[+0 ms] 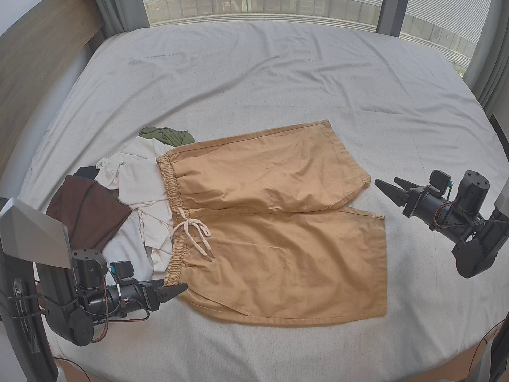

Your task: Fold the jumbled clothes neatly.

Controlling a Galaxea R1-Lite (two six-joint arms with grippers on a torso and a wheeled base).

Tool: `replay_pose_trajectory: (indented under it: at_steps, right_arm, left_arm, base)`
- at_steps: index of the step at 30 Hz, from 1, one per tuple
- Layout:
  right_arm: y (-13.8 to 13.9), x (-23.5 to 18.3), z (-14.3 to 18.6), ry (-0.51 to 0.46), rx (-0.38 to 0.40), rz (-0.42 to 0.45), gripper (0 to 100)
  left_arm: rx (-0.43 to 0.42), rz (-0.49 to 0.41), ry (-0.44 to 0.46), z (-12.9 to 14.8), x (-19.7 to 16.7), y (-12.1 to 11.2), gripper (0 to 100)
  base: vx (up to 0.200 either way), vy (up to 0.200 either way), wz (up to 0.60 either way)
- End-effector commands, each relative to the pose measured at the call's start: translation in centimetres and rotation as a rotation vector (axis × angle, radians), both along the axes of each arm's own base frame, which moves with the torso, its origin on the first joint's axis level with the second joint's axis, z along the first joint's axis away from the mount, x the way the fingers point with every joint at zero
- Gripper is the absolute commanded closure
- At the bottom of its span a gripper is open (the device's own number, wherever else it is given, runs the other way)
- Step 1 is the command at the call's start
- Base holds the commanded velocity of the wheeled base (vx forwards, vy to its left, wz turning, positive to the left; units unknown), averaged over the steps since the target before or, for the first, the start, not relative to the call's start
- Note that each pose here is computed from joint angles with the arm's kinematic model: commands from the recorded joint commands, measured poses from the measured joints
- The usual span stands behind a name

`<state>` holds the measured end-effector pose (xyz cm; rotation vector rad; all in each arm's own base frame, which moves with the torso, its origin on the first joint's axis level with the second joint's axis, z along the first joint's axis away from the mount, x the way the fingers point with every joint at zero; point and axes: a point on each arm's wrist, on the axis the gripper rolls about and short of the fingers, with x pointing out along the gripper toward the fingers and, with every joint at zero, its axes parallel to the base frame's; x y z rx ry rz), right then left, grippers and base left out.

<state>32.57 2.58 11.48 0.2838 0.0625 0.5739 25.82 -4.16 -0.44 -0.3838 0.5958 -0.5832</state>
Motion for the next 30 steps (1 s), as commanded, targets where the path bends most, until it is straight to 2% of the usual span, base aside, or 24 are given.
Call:
replay_pose_trajectory:
  at_steps: [1, 9, 10, 18, 24, 30]
  right_arm:
    - [0.1, 0.0, 0.0, 0.000, 0.000, 0.003, 0]
    - [0.1, 0.0, -0.1, 0.002, 0.000, 0.002, 0]
    - [0.1, 0.0, -0.1, 0.002, 0.000, 0.002, 0]
    - [-0.1, -0.4, -0.5, 0.026, -0.004, 0.000, 0]
    - [-0.5, -2.8, -1.0, 0.170, -0.026, -0.006, 0]
    - [-1.5, -5.3, -1.2, 0.358, -0.123, -0.020, 0]
  left_arm:
    - [0.001, 0.002, 0.019, -0.3, -0.2, 0.0, 0]
    - [0.003, 0.000, 0.033, -0.7, -0.2, 0.0, 0]
    - [0.004, 0.000, 0.030, -0.7, -0.2, 0.0, 100]
    - [0.007, -0.005, 0.036, -1.0, 0.0, -0.1, 100]
    - [0.006, -0.002, 0.028, -0.9, 0.1, 0.0, 100]
    - [0.007, -0.011, 0.027, -0.9, 0.0, -0.2, 100]
  base:
    - [0.000, 0.000, 0.00]
    - [0.000, 0.000, 0.00]
    - [0.000, 0.000, 0.00]
    - [0.000, 0.000, 0.00]
    - [0.000, 0.000, 0.00]
    - [0.000, 0.000, 0.00]
